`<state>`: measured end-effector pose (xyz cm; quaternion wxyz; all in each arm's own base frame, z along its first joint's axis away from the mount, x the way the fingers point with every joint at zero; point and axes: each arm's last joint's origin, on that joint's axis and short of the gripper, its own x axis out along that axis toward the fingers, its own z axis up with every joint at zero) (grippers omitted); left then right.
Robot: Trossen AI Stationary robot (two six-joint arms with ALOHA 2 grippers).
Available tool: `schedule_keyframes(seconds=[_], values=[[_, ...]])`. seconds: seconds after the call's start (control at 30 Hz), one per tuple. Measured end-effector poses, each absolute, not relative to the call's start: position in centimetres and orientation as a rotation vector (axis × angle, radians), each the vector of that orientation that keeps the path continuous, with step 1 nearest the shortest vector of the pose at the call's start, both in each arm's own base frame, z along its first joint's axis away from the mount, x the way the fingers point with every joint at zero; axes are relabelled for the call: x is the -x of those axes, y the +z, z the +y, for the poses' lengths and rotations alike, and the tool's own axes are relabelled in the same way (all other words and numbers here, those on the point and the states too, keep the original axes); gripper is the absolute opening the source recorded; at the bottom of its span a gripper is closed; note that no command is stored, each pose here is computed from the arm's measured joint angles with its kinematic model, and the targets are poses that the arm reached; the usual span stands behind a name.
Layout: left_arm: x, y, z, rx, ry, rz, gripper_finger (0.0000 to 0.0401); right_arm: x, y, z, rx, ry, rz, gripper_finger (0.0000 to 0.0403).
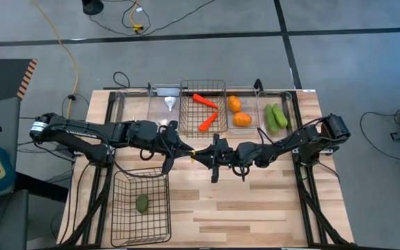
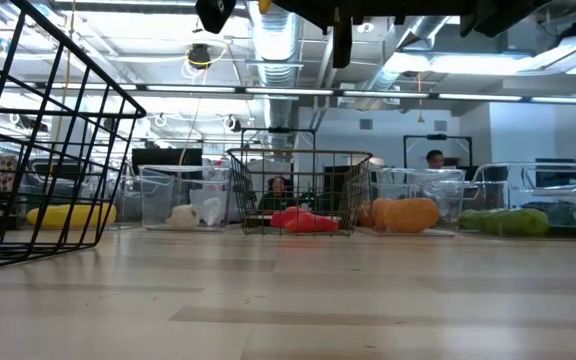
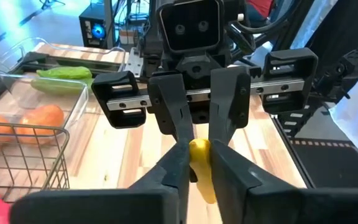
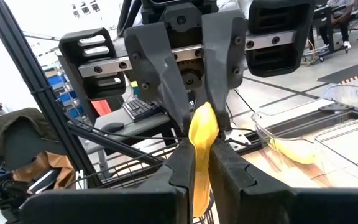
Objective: Sort produce into baskets
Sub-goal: Put the yellow corn into the left transparent bin
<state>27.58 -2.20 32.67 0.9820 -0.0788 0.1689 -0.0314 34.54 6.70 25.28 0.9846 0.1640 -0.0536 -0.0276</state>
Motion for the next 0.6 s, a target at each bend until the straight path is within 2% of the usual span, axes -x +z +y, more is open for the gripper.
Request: schedule_keyframes(seconds=[0.17, 0.4, 0.6], values=[[-27.58, 32.67, -2.20, 0.158, -0.063, 0.340, 0.0007, -34.54, 25.27, 6.68, -0.329, -0.057, -0.107, 0.0064], [-27.59, 32.66, -2.20, 0.158, -0.063, 0.340, 0.0008, -34.55, 25.27, 6.64, -0.330, -0.058, -0.107, 0.0069], [-27.60, 32.64, -2.20, 0.157, -0.063, 0.341, 0.0008, -34.55, 25.27, 6.64, -0.330, -0.057, -0.107, 0.0122]])
